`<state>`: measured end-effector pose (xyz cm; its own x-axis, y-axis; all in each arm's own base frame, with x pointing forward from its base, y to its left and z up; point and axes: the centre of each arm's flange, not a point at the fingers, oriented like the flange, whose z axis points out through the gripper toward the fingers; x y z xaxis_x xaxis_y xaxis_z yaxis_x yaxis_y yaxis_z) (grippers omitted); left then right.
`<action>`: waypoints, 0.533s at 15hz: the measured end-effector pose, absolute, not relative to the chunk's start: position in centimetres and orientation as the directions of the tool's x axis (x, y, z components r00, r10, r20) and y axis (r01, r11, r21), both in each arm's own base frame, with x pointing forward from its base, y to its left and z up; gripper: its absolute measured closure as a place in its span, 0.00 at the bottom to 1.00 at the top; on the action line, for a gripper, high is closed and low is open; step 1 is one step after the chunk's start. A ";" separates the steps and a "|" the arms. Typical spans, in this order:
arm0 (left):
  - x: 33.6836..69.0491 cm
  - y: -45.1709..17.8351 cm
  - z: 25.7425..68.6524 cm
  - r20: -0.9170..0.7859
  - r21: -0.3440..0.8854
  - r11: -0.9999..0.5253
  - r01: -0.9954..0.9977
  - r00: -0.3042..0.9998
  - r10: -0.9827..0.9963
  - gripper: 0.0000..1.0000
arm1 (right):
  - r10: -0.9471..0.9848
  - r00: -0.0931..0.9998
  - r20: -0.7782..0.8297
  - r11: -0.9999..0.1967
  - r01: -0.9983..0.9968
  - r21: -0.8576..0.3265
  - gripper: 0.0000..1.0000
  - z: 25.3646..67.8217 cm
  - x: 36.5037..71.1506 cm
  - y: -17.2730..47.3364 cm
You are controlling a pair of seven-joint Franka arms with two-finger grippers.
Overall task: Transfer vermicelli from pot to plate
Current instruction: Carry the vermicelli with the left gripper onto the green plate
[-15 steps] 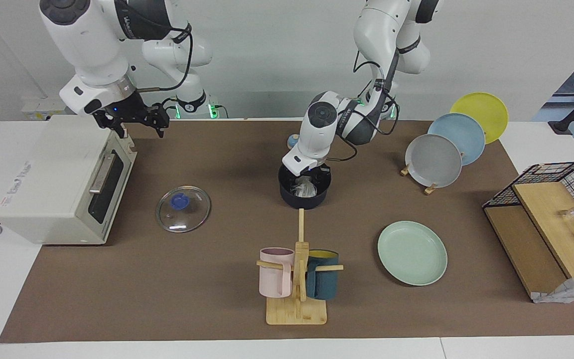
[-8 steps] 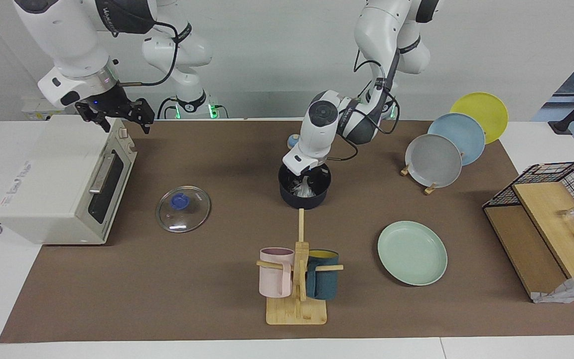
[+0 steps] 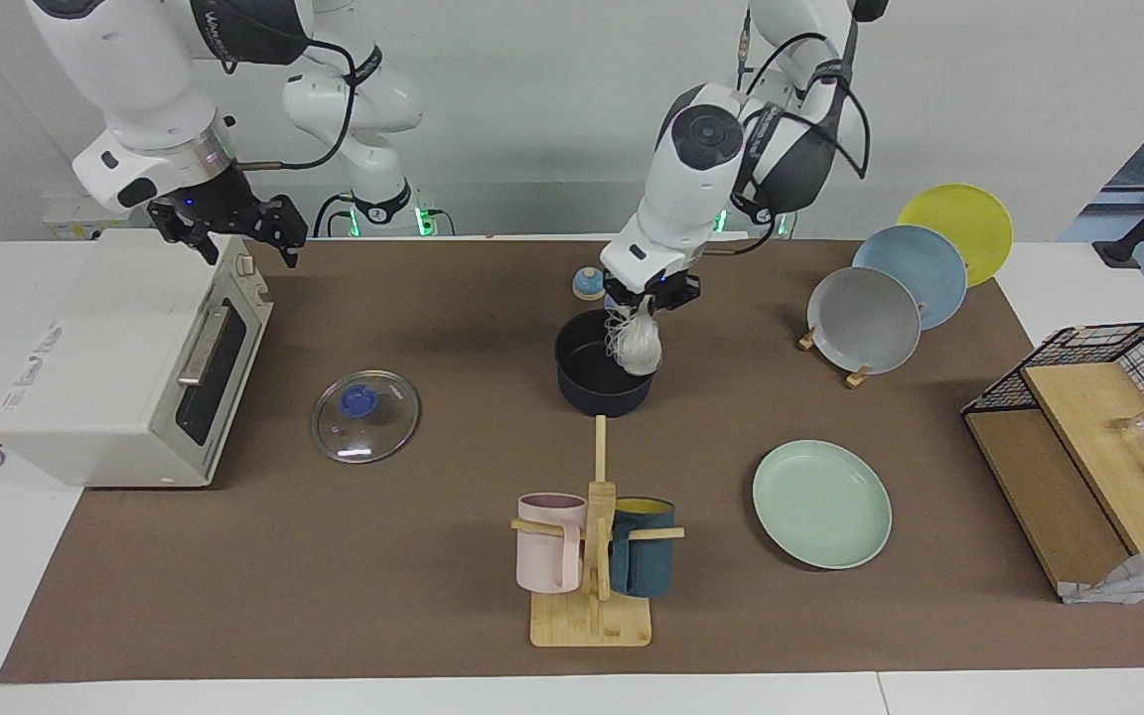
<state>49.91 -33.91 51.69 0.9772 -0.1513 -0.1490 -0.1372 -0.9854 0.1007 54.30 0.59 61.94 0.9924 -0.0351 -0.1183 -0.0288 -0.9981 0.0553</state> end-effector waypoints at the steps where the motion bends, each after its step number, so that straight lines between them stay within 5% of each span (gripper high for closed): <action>1: 51.2 -32.0 53.5 -0.141 0.117 -0.985 -0.123 0.980 -0.139 0.81 | -0.035 0.992 -0.118 -0.998 -0.028 0.055 0.00 61.9 54.3 0.6; 4: 55.9 -23.5 56.2 -0.109 0.158 -0.984 -0.082 0.989 -0.100 0.81 | -0.033 0.992 -0.118 -0.998 -0.027 0.055 0.00 61.9 54.3 0.7; 8: 61.1 -13.9 54.1 -0.052 0.183 -0.980 -0.073 0.995 -0.083 0.81 | -0.027 0.993 -0.117 -0.998 -0.020 0.055 0.00 62.0 54.3 1.1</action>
<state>61.10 -13.92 54.10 0.9952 -0.0834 -0.0516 -0.0726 -0.9804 0.1832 54.30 1.05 61.98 0.9927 -0.0266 -0.1174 -0.0202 -0.9983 0.0551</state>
